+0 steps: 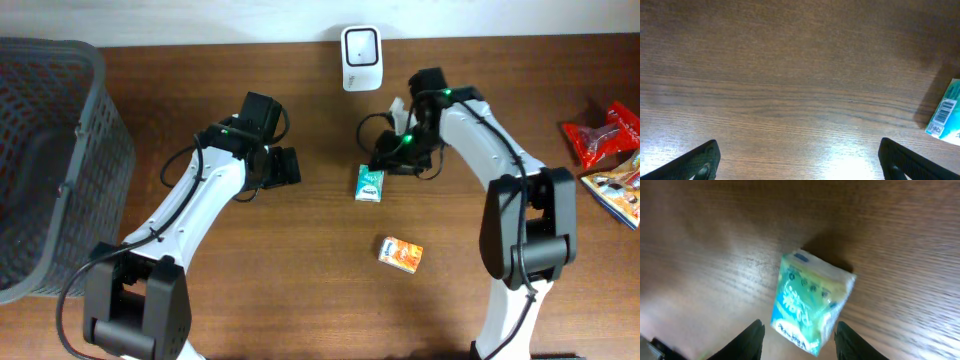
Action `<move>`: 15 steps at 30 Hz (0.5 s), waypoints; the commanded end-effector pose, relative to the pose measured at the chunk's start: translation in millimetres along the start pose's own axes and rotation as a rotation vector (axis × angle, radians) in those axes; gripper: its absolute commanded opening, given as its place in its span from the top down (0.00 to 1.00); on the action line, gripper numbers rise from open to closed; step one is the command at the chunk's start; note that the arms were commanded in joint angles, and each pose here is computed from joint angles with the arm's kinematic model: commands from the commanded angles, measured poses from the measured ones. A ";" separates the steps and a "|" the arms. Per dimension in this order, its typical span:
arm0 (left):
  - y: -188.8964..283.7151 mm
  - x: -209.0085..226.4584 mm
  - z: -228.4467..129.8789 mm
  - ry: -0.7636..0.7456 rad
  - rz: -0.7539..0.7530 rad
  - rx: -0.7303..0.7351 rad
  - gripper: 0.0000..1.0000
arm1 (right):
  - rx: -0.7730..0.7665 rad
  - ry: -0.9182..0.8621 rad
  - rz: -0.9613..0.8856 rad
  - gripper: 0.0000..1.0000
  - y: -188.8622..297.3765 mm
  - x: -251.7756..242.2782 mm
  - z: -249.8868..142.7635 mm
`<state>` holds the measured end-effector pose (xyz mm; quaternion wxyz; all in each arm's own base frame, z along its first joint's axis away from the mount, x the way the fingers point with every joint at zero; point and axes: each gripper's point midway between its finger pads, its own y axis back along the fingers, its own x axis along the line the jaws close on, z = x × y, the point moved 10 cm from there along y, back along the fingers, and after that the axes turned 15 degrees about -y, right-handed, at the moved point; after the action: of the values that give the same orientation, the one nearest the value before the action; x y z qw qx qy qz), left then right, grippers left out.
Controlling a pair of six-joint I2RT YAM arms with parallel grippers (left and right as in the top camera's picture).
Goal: Scan the item barcode
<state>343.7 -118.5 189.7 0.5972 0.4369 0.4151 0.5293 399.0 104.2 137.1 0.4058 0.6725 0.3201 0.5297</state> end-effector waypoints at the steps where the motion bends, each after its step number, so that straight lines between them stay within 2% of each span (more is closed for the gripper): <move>1: 6.0 2.8 2.5 -0.002 0.008 -0.022 0.01 | 0.011 -0.079 -0.028 0.53 -15.3 -7.9 -8.3; 6: 6.0 2.8 2.4 -0.002 0.008 -0.021 0.01 | 0.020 -0.084 -0.039 0.53 -29.0 -18.3 -13.9; 7: 6.1 2.8 2.5 -0.002 0.008 -0.022 0.01 | 0.006 -0.084 -0.067 0.48 -28.8 -20.5 -13.0; 10: 6.0 2.8 2.4 -0.002 0.008 -0.021 0.01 | -0.053 -0.086 -0.211 0.47 -27.2 -31.4 -10.2; 12: 6.1 2.8 2.5 -0.002 0.008 -0.022 0.01 | -0.054 -0.090 -0.226 0.43 -26.8 -33.0 -10.5; 15: 6.0 2.8 2.4 -0.002 0.008 -0.021 0.01 | -0.045 -0.110 -0.223 0.42 -26.7 -32.8 -12.0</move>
<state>343.7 -118.5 189.7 0.5973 0.4368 0.4151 0.5293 383.0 95.4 102.7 0.4686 0.6655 0.3429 0.4690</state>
